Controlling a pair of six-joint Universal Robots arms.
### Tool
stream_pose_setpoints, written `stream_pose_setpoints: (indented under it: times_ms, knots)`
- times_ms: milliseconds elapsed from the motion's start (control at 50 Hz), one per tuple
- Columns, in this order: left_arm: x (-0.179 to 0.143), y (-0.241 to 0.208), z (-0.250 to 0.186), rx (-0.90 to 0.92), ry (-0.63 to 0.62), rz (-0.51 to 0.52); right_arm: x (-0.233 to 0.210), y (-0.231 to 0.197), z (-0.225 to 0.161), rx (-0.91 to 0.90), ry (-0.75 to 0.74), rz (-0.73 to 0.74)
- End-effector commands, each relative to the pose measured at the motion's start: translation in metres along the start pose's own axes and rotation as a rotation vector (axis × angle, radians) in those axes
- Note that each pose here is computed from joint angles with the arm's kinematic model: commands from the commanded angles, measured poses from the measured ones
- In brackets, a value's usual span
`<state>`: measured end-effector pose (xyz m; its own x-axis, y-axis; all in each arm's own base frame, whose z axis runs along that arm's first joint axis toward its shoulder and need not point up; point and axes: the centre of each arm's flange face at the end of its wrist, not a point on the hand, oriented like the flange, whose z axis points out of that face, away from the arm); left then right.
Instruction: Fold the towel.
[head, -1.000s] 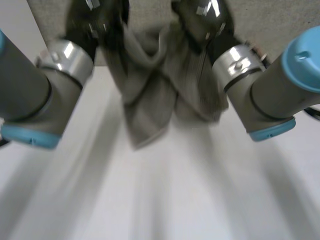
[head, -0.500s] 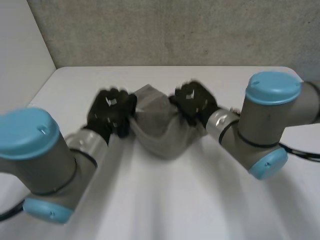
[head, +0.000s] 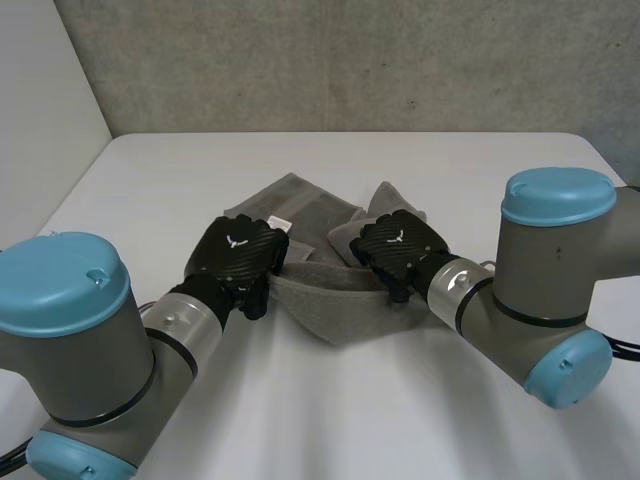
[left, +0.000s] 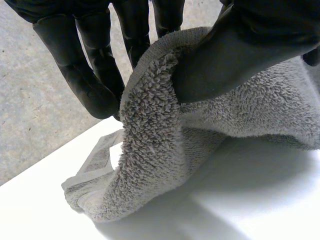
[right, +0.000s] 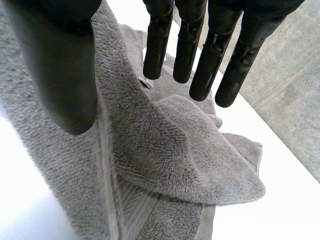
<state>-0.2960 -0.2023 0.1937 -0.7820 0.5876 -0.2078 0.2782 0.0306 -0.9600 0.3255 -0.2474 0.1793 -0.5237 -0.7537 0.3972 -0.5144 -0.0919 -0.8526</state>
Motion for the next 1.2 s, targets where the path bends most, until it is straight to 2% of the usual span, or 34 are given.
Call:
stream_pose_setpoints:
  times_ms: [20,180,320,500,680,1200]
  knots:
    - [0.001,0.003,-0.002,-0.013,0.000,0.001,0.002,0.008,-0.003,-0.036,0.013,0.014]
    - [-0.003,0.006,0.000,-0.024,-0.008,-0.001,0.024,0.028,-0.010,-0.102,0.076,0.054]
    - [-0.003,0.007,0.001,-0.025,-0.008,-0.003,0.037,0.036,-0.032,-0.137,0.116,0.100]
    - [-0.004,0.003,0.004,-0.010,-0.011,-0.005,0.044,0.065,-0.048,-0.199,0.122,0.283]
    - [-0.005,0.001,0.005,-0.001,-0.013,-0.006,0.054,0.087,-0.037,-0.184,0.091,0.440]
    - [-0.004,0.001,0.005,-0.002,-0.010,-0.012,0.065,0.099,-0.008,-0.144,0.106,0.544]
